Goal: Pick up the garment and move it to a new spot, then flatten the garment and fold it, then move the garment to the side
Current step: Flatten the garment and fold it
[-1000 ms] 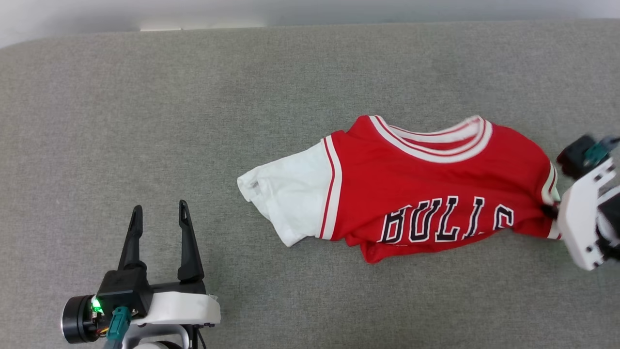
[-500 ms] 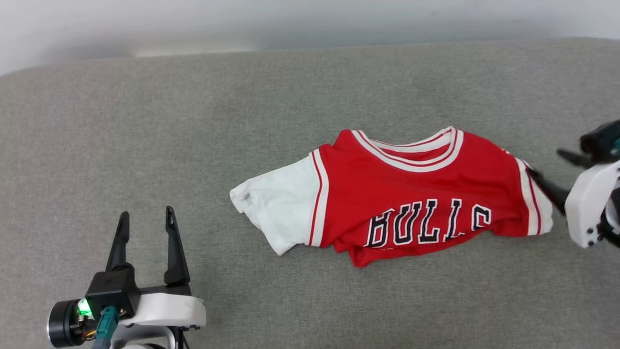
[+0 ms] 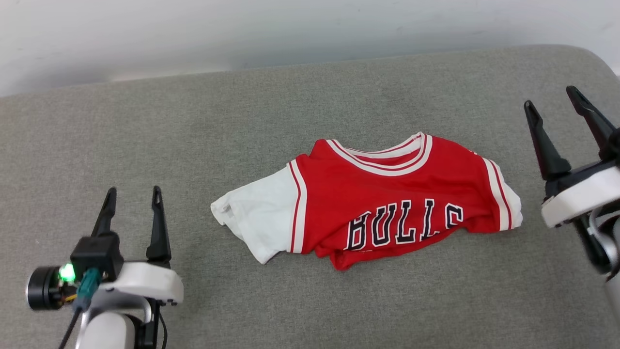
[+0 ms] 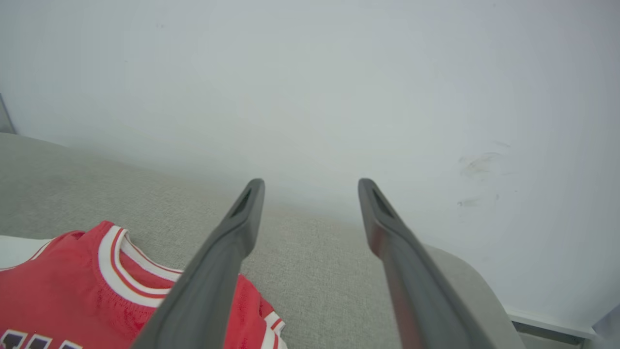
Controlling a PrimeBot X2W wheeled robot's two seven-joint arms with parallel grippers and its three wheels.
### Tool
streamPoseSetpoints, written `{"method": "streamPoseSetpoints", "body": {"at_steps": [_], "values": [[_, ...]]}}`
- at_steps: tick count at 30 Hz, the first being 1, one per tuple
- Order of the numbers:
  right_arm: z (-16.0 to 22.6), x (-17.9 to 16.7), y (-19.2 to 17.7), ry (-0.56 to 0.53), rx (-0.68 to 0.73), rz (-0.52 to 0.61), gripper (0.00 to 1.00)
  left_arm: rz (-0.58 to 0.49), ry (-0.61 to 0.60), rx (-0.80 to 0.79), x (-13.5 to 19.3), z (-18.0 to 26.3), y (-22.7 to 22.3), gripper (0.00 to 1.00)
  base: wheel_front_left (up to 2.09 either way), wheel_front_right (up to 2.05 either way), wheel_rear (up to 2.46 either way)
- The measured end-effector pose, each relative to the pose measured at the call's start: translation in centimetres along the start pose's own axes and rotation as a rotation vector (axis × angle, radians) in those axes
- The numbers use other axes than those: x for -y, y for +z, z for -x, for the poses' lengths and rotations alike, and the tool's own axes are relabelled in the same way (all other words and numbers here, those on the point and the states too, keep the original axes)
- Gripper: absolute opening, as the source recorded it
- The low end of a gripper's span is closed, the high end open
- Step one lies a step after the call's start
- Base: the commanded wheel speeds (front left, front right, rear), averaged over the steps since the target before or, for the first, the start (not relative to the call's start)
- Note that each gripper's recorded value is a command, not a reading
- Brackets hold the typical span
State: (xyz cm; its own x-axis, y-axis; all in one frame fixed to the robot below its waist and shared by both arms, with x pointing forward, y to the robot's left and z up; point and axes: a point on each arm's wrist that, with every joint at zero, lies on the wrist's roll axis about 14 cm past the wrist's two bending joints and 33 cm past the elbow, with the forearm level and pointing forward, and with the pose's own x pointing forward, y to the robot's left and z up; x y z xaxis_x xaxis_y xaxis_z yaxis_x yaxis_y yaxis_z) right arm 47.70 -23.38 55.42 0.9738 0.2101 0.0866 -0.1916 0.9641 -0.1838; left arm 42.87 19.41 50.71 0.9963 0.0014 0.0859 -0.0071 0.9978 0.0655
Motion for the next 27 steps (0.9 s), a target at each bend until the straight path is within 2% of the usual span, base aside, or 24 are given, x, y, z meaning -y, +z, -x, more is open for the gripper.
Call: {"method": "streamPoseSetpoints", "body": {"at_steps": [3,8,13,16,20,27], "values": [[1.1,-1.4,1.1,-0.030,0.072,-0.019,1.00,-0.014,-0.057,-0.030,0.6,-1.2,0.0,1.00,0.00,0.00,0.00],[3.0,-3.8,1.5,-0.049,0.112,-0.038,1.00,-0.063,-0.165,-0.094,1.6,-3.9,0.6,1.00,0.00,0.00,0.00],[4.2,-4.8,1.9,-0.076,0.135,-0.055,1.00,-0.091,-0.256,-0.184,2.8,-6.9,1.5,1.00,0.00,0.00,0.00],[4.6,-5.4,1.2,-0.078,0.119,-0.066,1.00,-0.122,-0.314,-0.286,3.6,-8.3,1.4,1.00,0.00,0.00,0.00],[4.7,-5.7,0.5,-0.075,0.099,-0.065,1.00,-0.170,-0.463,-0.489,6.3,-8.1,-0.5,1.00,0.00,0.00,0.00],[4.3,-5.7,-0.6,-0.077,0.070,-0.053,1.00,-0.283,-0.618,-0.791,7.2,-7.3,-3.1,1.00,0.00,0.00,0.00]]}}
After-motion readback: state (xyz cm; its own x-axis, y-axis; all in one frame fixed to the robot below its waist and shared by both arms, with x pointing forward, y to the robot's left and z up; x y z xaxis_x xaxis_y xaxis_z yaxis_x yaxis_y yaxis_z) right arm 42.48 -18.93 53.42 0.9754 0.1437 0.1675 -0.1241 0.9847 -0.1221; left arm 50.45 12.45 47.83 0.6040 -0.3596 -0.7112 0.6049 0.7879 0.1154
